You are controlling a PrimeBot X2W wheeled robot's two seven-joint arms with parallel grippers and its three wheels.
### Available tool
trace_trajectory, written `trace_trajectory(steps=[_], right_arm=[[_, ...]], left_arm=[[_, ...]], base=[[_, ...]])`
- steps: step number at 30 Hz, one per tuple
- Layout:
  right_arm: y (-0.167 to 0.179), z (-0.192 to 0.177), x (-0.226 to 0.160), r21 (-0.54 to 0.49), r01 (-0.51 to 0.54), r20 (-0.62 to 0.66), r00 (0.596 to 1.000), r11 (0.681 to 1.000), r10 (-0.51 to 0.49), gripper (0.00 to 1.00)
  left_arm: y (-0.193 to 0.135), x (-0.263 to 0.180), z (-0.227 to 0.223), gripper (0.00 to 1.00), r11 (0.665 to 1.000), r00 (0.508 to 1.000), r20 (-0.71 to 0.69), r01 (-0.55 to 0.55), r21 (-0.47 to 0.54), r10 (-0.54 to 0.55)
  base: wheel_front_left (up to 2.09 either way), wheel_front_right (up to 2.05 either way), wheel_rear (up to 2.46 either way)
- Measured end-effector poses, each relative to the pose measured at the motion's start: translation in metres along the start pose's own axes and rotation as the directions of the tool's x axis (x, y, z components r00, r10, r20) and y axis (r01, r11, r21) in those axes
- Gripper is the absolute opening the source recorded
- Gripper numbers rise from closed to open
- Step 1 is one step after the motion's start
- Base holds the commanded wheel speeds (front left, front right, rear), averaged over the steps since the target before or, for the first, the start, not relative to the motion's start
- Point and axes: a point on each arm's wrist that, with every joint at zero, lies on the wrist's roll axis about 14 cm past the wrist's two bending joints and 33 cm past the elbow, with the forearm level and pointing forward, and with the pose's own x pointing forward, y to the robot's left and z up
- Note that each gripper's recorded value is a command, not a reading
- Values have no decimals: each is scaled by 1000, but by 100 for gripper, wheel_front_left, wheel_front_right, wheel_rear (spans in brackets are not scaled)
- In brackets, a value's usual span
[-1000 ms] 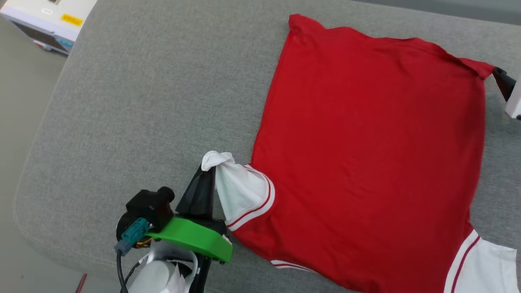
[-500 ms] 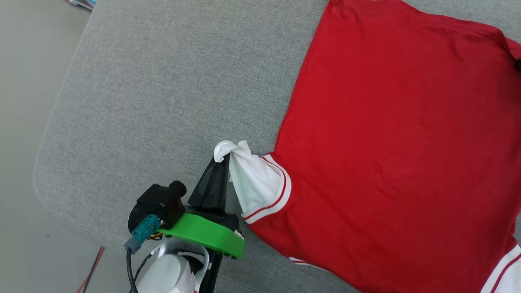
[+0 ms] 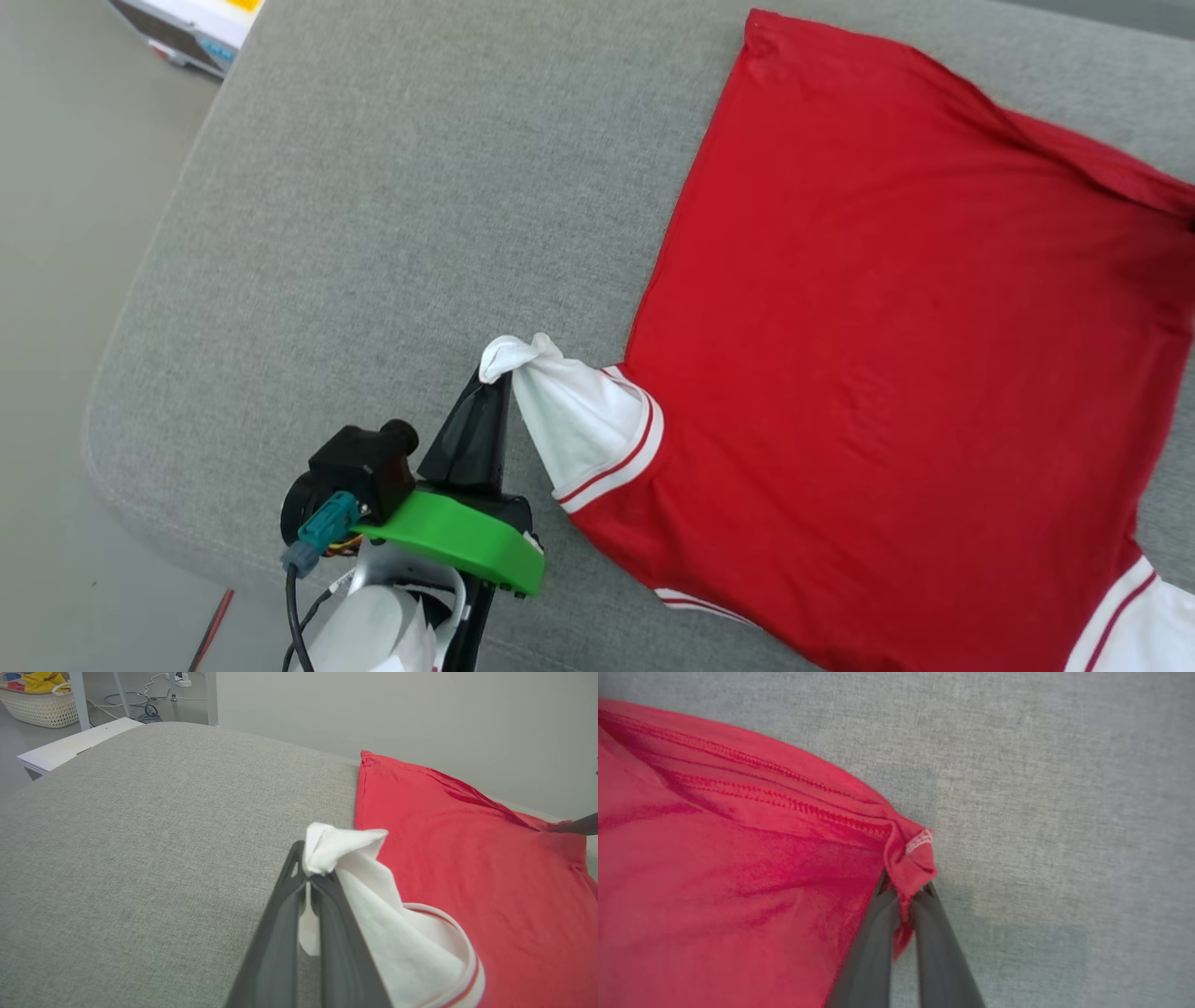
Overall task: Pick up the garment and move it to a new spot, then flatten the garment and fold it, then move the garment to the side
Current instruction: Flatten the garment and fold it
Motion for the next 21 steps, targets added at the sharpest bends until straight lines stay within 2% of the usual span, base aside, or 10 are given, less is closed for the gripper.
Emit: trace_trajectory(steps=[6,11,17,21], right_arm=[[-32,10,-46,-28,65,117,991,998,-61,0],[-69,-17,-82,2,105,172,980,994,-104,0],[-125,-96,-123,140,154,176,968,978,-178,0],[-142,-165,-143,256,170,154,965,952,-213,0]], left_arm=[[4,-8,0,0,1000,1000,-7,-9,1,9],[5,-11,-7,0,1000,999,-38,5,3,-5],[-8,-8,-14,0,999,997,-64,50,-16,-51],[-15,-6,-20,0,997,992,-94,79,-10,-79]], base=[[0,0,0],[0,0,0],[0,0,0],[0,0,0]])
